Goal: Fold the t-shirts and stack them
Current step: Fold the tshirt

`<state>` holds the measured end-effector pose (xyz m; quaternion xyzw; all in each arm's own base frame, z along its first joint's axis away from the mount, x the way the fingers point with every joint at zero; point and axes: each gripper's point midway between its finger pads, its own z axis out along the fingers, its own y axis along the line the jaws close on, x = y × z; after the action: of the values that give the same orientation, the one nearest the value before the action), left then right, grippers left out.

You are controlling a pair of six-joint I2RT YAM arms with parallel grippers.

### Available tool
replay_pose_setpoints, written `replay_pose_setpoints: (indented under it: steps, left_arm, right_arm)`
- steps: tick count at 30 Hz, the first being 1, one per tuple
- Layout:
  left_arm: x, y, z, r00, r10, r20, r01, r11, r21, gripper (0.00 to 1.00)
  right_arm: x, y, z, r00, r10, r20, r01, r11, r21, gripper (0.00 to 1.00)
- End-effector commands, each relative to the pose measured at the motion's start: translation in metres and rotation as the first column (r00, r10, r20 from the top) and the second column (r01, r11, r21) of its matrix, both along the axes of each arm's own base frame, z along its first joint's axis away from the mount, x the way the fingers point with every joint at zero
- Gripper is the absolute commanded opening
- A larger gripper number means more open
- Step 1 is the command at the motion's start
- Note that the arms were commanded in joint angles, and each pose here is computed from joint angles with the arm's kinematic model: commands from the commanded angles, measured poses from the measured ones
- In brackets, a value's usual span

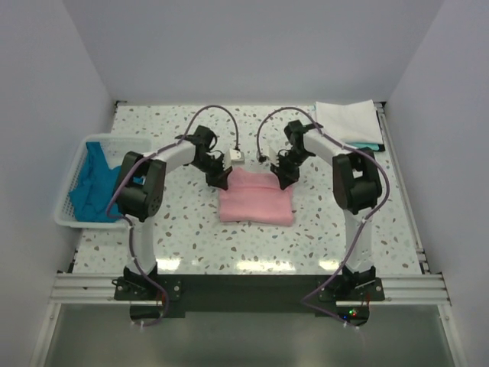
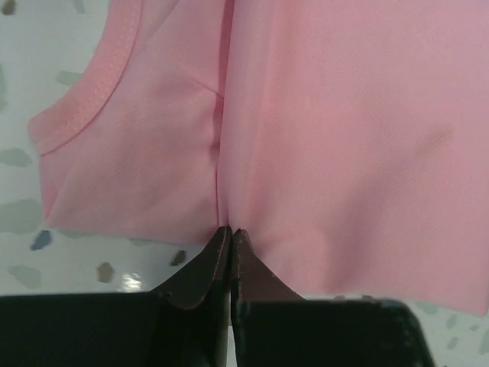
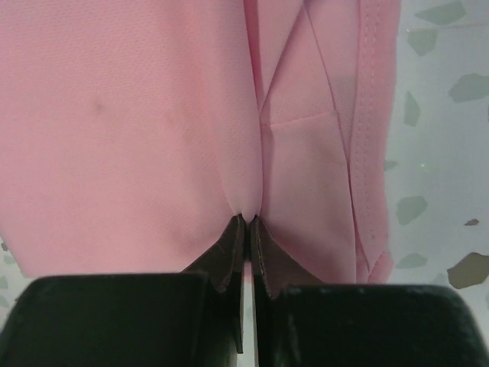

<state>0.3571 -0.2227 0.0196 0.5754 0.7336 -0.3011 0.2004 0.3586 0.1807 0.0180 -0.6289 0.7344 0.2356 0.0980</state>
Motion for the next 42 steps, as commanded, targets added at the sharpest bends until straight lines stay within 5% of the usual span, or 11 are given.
replay_pose_setpoints:
  steps: [1, 10, 11, 13, 14, 16, 20, 24, 33, 42]
  left_arm:
    - [-0.052, 0.021, -0.003, 0.996, 0.024, -0.081, -0.023, 0.999, 0.025, 0.04]
    - [-0.135, 0.035, 0.031, 0.998, 0.021, -0.065, -0.024, 0.999, -0.048, 0.07]
    - [-0.137, 0.032, 0.040, 0.999, 0.010, -0.045, -0.013, 0.997, -0.071, 0.16]
    - [-0.140, 0.027, 0.050, 1.000, -0.015, -0.017, 0.014, 0.995, -0.094, 0.29]
    - [-0.139, 0.025, 0.059, 1.000, -0.027, 0.016, 0.029, 0.993, -0.113, 0.39]
    - [-0.129, 0.020, 0.074, 0.996, -0.031, 0.080, 0.042, 0.990, -0.137, 0.44]
    - [-0.112, 0.004, 0.099, 0.977, -0.041, 0.209, 0.076, 0.983, -0.165, 0.52]
    - [-0.093, -0.032, 0.105, 0.956, -0.061, 0.288, 0.115, 0.978, -0.173, 0.52]
    - [-0.095, -0.086, 0.065, 0.979, -0.131, 0.158, 0.155, 0.976, -0.150, 0.48]
    - [-0.108, -0.098, 0.034, 0.985, -0.163, 0.048, 0.168, 0.976, -0.141, 0.45]
  right_arm:
    - [-0.018, 0.007, -0.013, 0.999, 0.030, 0.011, -0.030, 0.999, -0.039, 0.00]
    - [-0.124, 0.008, 0.021, 0.997, 0.044, -0.057, -0.044, 0.999, 0.001, 0.00]
    - [-0.126, 0.008, 0.026, 0.997, 0.039, -0.063, -0.039, 0.999, 0.000, 0.06]
    - [-0.136, 0.005, 0.035, 0.992, 0.015, -0.126, -0.017, 1.000, -0.019, 0.35]
    - [-0.128, 0.010, 0.045, 0.993, -0.003, -0.118, 0.002, 1.000, -0.008, 0.37]
    - [-0.119, 0.016, 0.064, 0.988, -0.057, -0.147, 0.058, 0.998, 0.005, 0.38]
    - [-0.096, 0.030, 0.086, 0.947, -0.191, -0.257, 0.216, 0.974, 0.072, 0.37]
    - [-0.078, 0.052, 0.080, 0.884, -0.306, -0.353, 0.353, 0.933, 0.074, 0.22]
    - [-0.060, 0.087, 0.042, 0.768, -0.407, -0.495, 0.470, 0.883, 0.004, 0.13]
    - [-0.059, 0.085, 0.004, 0.745, -0.435, -0.506, 0.467, 0.881, -0.070, 0.13]
